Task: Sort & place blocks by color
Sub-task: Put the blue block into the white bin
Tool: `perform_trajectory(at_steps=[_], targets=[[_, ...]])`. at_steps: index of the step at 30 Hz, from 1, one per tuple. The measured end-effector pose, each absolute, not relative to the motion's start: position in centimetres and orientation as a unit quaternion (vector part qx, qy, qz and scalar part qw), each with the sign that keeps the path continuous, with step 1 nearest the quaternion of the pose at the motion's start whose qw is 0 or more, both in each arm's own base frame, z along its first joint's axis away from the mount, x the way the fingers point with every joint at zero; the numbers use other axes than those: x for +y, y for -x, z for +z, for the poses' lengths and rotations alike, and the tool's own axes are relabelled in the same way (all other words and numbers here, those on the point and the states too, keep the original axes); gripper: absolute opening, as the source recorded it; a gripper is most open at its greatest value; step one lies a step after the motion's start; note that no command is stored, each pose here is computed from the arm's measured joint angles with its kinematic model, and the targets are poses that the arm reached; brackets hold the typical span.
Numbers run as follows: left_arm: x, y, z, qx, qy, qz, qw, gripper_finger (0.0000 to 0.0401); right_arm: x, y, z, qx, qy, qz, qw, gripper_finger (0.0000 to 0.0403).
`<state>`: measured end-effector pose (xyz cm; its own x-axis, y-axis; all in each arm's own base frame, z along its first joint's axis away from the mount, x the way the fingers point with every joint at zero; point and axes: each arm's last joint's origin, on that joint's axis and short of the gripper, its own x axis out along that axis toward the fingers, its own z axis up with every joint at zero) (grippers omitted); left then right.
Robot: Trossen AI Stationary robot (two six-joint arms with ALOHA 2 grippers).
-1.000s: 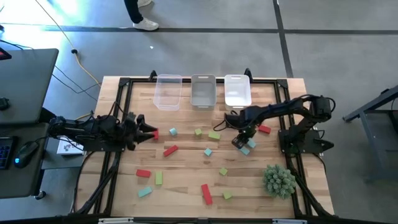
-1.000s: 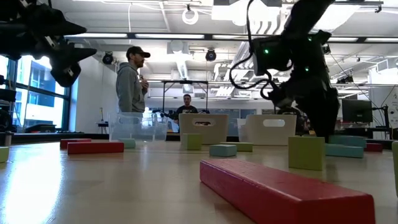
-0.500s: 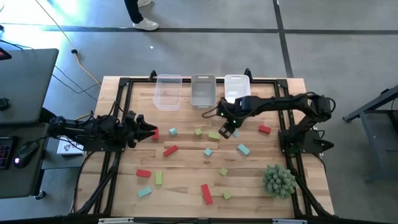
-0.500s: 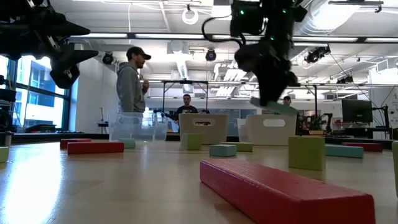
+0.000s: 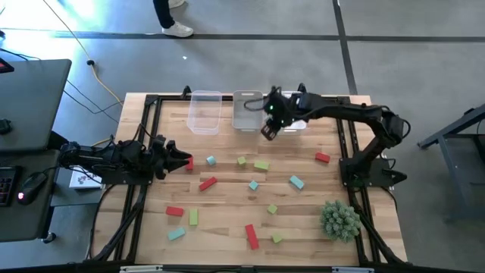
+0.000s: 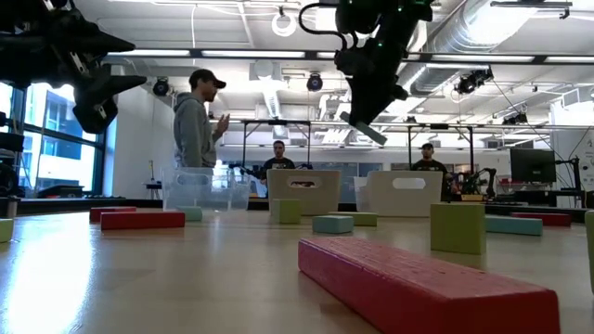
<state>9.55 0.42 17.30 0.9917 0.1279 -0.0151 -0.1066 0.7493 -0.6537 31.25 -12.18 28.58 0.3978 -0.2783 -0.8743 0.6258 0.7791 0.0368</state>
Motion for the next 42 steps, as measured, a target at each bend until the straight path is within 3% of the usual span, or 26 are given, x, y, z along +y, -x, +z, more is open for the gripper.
perform_trajectory(at_steps=[9,19,32,42], targets=[[0.6,-9.5,17.3,-0.029,0.399,0.085,0.913,0.0186,-18.0,-29.3,29.1,0.425,-0.176,-0.344,0.819,0.0110],[0.8,-9.5,17.3,-0.050,0.402,0.128,0.905,0.0186,-22.5,-26.0,28.9,0.407,-0.214,-0.410,0.788,0.0106],[1.0,-9.4,17.4,-0.063,0.400,0.151,0.902,0.0186,-21.9,-23.9,22.6,0.455,-0.299,-0.394,0.740,0.0106],[1.1,-9.4,17.4,-0.071,0.400,0.163,0.899,0.0186,-21.3,-23.7,20.8,0.453,-0.322,-0.381,0.739,0.0106]])
